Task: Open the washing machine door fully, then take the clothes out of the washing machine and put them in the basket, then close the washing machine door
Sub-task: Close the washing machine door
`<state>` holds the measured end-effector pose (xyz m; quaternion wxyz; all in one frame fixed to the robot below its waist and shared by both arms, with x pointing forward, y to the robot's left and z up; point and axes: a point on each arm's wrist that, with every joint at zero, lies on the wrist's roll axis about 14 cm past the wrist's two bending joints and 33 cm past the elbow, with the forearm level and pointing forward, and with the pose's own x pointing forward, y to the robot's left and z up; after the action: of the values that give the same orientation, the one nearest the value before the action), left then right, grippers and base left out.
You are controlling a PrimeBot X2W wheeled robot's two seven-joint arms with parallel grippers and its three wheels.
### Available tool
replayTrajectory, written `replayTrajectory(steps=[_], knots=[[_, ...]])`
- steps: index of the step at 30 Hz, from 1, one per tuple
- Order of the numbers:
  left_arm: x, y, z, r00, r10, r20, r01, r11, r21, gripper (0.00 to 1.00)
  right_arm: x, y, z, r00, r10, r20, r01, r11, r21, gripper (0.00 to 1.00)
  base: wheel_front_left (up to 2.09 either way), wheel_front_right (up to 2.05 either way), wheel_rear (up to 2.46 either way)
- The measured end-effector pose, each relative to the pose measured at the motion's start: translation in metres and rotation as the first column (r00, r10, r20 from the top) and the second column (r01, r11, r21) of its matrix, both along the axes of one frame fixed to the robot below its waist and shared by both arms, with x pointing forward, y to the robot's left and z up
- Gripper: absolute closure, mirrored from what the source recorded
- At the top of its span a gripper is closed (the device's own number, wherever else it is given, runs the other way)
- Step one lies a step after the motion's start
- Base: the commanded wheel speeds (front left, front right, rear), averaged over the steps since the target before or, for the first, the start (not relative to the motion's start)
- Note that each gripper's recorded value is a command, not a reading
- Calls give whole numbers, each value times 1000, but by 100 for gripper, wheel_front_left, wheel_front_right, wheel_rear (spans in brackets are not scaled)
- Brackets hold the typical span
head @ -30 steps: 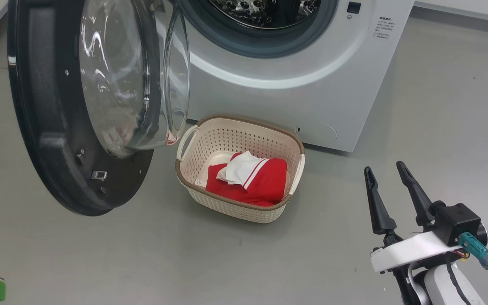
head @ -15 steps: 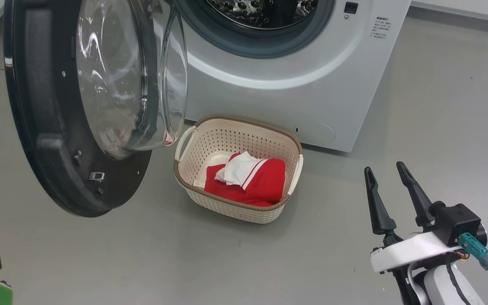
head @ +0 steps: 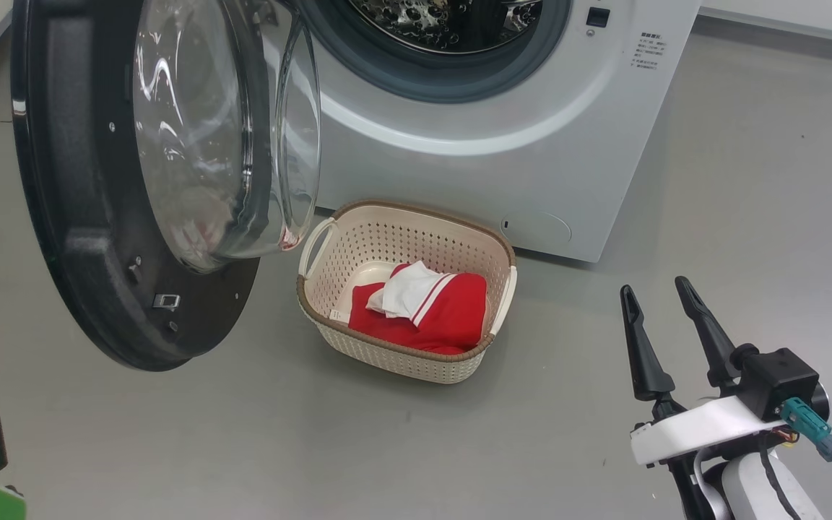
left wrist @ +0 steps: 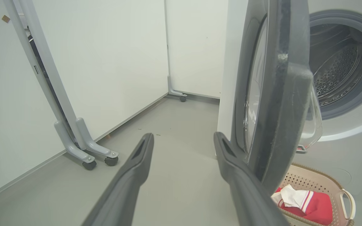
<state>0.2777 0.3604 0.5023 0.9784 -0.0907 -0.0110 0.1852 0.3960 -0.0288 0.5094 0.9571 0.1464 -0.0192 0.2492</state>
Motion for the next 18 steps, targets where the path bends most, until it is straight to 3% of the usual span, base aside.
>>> replayTrajectory(steps=[5,6,7,8,18], knots=[[-1,1,-2,1000,-1,-4,1,1000,4,0,-1,0,0,1000,-1,0,1,1000,2,0,0,0,0],[0,1,-2,1000,-3,-6,3,1000,6,23,-1,0,0,1000,-2,-1,2,1000,2,0,0,0,0],[0,1,-2,1000,-5,-8,5,1000,7,82,-1,0,0,1000,-2,-3,2,1000,1,0,0,0,0],[0,0,-2,1000,-8,-9,8,1000,9,100,-1,-1,-1,1000,-3,-3,3,1000,1,0,0,0,0],[5,3,-2,1000,-15,-15,15,1000,8,100,-1,-3,-3,1000,-10,-9,10,1000,2,0,0,0,0]])
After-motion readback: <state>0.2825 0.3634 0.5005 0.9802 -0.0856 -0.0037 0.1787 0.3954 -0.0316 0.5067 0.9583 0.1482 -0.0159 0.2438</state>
